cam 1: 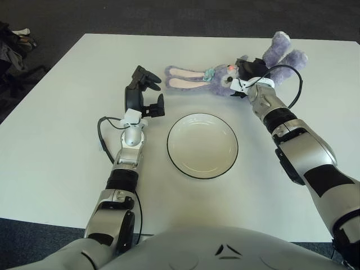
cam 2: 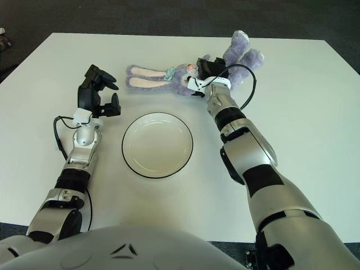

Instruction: Put the doll into the plate.

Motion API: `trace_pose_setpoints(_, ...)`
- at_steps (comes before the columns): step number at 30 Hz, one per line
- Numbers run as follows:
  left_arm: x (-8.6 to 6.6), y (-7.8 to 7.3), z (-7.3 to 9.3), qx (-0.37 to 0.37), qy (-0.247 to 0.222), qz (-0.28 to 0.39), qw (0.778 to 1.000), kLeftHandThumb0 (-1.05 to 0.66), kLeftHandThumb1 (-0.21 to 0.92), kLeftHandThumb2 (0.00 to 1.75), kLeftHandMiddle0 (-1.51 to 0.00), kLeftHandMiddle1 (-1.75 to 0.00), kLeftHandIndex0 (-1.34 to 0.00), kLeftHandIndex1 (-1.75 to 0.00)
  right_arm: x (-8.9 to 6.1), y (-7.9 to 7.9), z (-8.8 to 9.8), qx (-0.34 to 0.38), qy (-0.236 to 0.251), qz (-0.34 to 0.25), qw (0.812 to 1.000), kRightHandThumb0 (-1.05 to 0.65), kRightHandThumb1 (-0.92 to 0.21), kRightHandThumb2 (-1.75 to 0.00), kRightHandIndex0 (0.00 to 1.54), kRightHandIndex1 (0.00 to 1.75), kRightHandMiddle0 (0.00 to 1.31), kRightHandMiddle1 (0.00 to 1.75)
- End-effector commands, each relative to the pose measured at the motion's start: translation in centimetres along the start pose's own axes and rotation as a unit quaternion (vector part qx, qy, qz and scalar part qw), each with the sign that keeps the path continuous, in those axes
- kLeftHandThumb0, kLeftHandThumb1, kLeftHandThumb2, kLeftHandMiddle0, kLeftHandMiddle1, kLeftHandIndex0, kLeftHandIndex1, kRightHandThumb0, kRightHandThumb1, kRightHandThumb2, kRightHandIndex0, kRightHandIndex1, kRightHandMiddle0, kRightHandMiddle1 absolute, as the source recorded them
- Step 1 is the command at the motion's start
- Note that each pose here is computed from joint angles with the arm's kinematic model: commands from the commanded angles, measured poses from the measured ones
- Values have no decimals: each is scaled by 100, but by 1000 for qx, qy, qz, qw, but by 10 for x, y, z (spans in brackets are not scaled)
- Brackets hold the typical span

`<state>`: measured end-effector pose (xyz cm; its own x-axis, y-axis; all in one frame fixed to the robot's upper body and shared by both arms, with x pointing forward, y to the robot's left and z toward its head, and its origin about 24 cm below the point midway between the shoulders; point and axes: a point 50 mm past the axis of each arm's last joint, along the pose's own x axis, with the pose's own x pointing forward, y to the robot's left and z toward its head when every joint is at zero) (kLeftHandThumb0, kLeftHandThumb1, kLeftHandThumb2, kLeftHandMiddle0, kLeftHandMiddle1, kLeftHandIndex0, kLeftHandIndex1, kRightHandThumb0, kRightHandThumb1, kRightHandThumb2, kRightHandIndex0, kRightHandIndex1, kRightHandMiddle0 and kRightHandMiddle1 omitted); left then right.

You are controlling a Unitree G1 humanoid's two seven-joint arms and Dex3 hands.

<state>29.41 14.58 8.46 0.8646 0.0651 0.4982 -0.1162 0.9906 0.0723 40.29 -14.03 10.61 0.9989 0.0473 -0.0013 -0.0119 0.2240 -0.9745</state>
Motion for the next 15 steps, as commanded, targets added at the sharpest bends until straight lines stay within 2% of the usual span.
trace_pose_setpoints(1,-29,3,-23,9,65,-1,998,-1,31,134,-51,-175,-49,-175,-9,17,-14,28,14,29,999,41,-51,-102,51,166,97,175)
trace_pose_setpoints(5,-29,3,-23,10,63,-2,998,-1,31,134,-51,-175,-49,-175,-10,9,-14,44,2,16,999,41,-48,-106,52,167,97,175)
trace_pose_setpoints(9,-29,3,-23,11,63,-2,998,-1,30,134,-51,-175,-49,-175,-13,-2,-14,56,-18,-1,998,41,-51,-101,51,165,98,175)
trace_pose_setpoints(15,-28,3,-23,11,65,-3,998,-1,30,134,-51,-175,-50,-175,-16,-15,-14,61,-47,-27,997,42,-45,-110,54,167,98,175)
